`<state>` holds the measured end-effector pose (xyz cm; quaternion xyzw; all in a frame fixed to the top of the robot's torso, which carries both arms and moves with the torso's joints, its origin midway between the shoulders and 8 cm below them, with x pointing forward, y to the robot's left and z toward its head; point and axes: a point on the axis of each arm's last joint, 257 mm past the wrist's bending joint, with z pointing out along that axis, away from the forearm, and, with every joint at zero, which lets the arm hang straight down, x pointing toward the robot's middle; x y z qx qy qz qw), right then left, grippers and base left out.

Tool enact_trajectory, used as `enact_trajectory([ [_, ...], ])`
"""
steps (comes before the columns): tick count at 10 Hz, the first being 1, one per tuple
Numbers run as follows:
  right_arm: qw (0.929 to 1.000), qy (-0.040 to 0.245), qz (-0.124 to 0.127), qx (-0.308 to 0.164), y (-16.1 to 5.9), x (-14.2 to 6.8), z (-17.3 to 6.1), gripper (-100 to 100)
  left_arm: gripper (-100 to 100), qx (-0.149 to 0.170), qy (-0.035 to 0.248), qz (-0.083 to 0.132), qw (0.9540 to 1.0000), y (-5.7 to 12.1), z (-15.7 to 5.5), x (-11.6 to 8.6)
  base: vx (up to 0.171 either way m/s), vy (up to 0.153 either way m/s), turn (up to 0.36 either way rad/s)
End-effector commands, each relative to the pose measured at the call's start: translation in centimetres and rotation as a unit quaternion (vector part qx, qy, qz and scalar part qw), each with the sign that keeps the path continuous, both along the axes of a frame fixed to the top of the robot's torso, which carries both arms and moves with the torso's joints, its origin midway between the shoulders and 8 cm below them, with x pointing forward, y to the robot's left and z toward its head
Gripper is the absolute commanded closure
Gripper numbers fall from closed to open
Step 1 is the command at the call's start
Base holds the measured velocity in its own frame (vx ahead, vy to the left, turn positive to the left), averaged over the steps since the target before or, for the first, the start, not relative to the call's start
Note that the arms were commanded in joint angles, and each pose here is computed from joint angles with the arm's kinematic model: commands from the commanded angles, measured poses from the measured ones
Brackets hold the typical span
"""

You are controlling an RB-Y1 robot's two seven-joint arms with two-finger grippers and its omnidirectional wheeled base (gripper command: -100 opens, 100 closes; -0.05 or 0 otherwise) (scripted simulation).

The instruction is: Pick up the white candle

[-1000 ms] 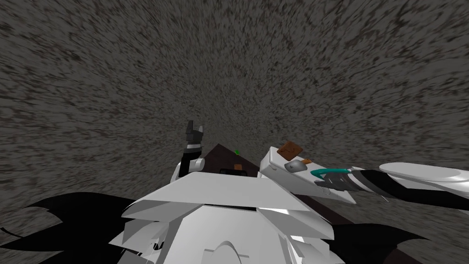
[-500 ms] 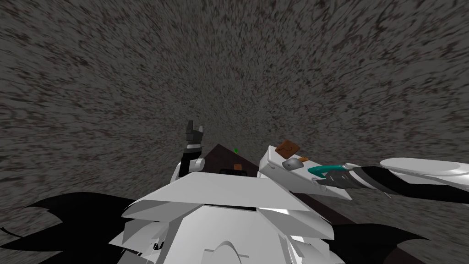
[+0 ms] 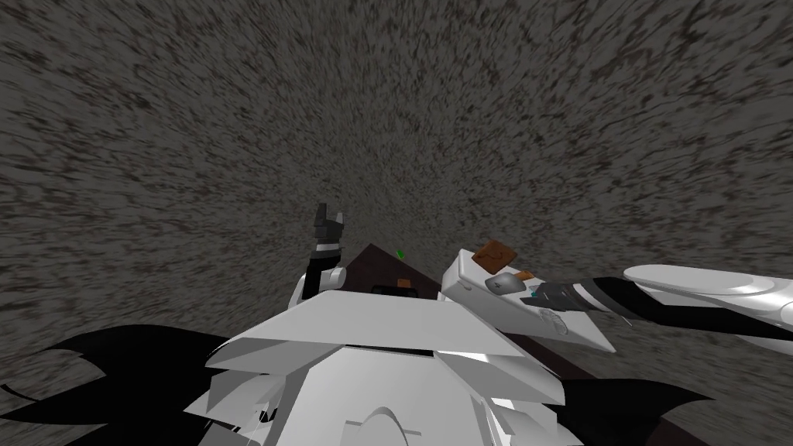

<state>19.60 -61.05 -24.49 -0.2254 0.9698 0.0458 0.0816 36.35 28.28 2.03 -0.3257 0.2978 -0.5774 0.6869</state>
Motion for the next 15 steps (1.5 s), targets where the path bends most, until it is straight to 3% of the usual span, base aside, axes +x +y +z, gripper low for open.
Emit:
enact_trajectory([
  [1, 0.9999, 0.001, -0.013, 0.0, 0.2, 0.0, -0.5, -100, 0, 0.0, 0.0, 0.0, 1.0, 0.0, 0.0, 0.0, -0.054, -0.027, 0.198],
  [9, 0.9979, -0.001, -0.064, 0.001, 1.3, 0.5, -2.6, -100, 0, 0.0, 0.0, 0.0, 1.0, 0.0, 0.0, 0.0, -0.073, -0.019, 0.138],
  [10, 0.9982, 0.0, -0.06, 0.001, 1.2, 0.4, -2.4, -100, 0, 0.0, 0.0, 0.0, 1.0, 0.0, 0.0, 0.0, -0.02, 0.011, 0.035],
  [11, 0.9981, -0.001, -0.061, 0.001, 1.2, 0.4, -2.4, 100, 0, 0.0, 0.0, 0.0, 1.0, 0.0, 0.0, 0.0, 0.0, 0.0, 0.0],
  [15, 0.9981, -0.001, -0.061, 0.0, 1.1, 0.5, -2.4, 100, 0, 0.0, 0.0, 0.0, 1.0, 0.0, 0.0, 0.0, 0.0, 0.0, 0.0],
])
